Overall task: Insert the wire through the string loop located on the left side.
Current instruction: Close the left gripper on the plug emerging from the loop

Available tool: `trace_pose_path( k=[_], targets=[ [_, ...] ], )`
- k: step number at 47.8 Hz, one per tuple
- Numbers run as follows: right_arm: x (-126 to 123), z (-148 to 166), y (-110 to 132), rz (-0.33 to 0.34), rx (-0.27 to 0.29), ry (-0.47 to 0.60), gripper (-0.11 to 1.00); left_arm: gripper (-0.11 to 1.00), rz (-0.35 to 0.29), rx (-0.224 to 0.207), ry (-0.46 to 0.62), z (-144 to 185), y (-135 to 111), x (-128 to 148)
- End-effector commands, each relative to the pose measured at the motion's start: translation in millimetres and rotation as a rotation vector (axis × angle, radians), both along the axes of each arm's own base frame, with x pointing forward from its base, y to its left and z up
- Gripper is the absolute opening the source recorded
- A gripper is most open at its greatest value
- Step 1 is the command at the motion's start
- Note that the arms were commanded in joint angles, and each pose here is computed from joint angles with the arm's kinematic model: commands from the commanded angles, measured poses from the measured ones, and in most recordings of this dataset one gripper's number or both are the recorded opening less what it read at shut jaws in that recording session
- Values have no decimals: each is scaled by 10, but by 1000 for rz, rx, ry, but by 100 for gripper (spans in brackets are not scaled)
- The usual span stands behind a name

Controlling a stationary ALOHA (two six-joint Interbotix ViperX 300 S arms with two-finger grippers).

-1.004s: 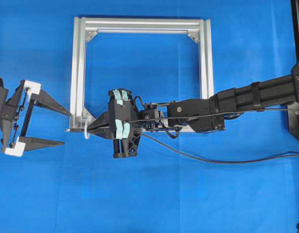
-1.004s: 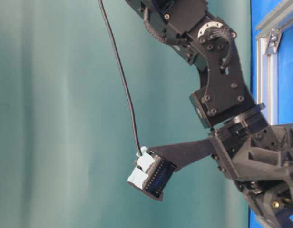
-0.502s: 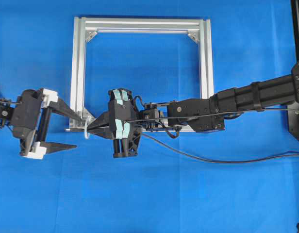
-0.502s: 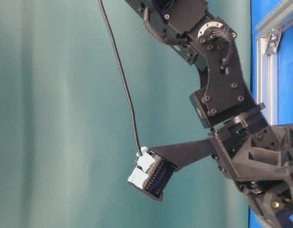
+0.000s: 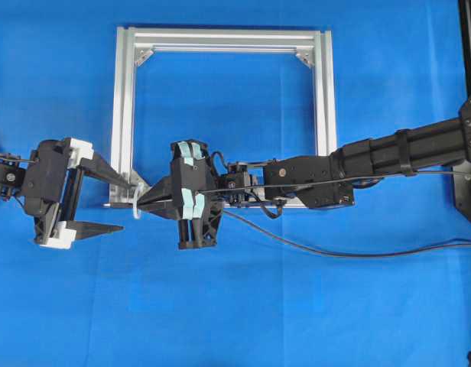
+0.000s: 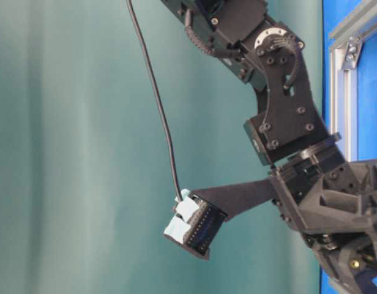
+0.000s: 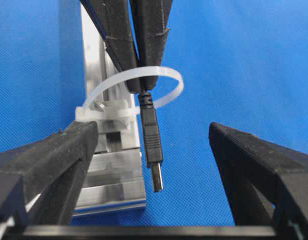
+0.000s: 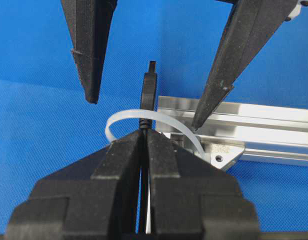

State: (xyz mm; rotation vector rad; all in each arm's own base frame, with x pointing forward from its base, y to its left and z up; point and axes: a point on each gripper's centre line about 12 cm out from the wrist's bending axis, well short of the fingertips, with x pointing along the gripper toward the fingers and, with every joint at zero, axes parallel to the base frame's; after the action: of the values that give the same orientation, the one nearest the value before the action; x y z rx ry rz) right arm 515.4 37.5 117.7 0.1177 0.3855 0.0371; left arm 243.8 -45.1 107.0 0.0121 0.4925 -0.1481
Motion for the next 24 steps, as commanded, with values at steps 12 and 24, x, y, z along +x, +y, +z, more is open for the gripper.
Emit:
trace_pose_path(
  k=[12, 24],
  targets=[
    [45, 184, 11, 0, 6, -44, -10, 87, 5, -6, -21, 48, 4, 25],
    [45, 184, 11, 0, 6, -44, -10, 60, 4, 4, -21, 57, 16, 42]
  ],
)
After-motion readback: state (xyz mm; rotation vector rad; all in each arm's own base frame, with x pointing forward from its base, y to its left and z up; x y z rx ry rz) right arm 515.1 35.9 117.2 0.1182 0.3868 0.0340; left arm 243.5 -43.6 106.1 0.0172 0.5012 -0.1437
